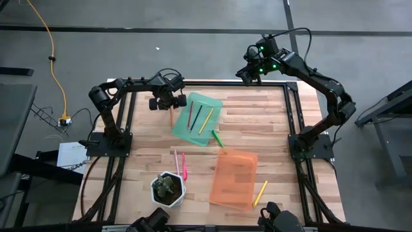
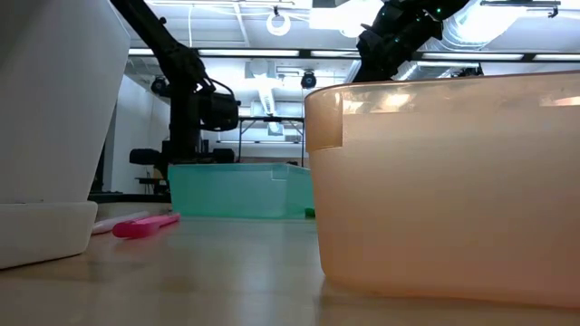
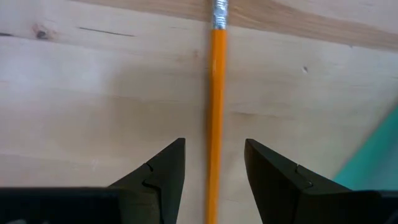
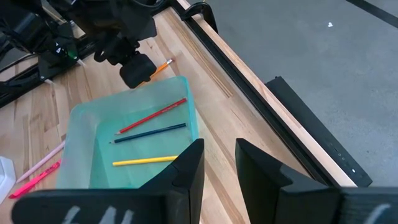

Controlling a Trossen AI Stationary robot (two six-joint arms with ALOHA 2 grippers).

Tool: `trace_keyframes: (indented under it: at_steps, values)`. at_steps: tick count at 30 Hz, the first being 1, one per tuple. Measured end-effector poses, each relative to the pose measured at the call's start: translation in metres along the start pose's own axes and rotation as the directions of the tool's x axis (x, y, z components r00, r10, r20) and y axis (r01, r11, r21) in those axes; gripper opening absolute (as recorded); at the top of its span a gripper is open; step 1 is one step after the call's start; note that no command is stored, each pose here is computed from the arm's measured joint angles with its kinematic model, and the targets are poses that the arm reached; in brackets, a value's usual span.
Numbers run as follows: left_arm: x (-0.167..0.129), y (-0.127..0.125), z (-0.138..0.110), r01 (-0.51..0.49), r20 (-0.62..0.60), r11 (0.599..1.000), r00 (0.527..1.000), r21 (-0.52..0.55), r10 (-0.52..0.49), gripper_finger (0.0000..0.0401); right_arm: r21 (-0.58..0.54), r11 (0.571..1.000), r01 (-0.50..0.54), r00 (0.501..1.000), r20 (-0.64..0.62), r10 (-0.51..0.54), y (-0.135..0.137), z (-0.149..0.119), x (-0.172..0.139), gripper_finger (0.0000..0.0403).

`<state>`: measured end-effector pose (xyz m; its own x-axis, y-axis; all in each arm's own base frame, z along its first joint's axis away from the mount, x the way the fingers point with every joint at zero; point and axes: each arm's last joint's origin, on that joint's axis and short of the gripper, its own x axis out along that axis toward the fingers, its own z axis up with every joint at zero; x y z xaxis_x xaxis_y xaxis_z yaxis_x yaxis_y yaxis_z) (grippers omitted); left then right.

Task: Sort pens & pencils
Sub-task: Put the orange pencil into the green bin

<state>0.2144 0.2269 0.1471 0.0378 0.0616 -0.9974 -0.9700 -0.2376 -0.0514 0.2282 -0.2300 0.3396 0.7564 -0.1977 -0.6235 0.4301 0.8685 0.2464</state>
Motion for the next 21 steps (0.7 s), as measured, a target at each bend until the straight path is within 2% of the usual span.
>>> trace_keyframes:
  at_steps: [21]
  values:
    - [0.0035, -0.0006, -0.0002, 0.004, -0.026, 1.0, 1.0, -0.001, -0.004, 0.0154, 0.0, 1.0, 0.0, 1.0, 0.0, 0.0, 0.0, 0.0, 0.0, 0.0083]
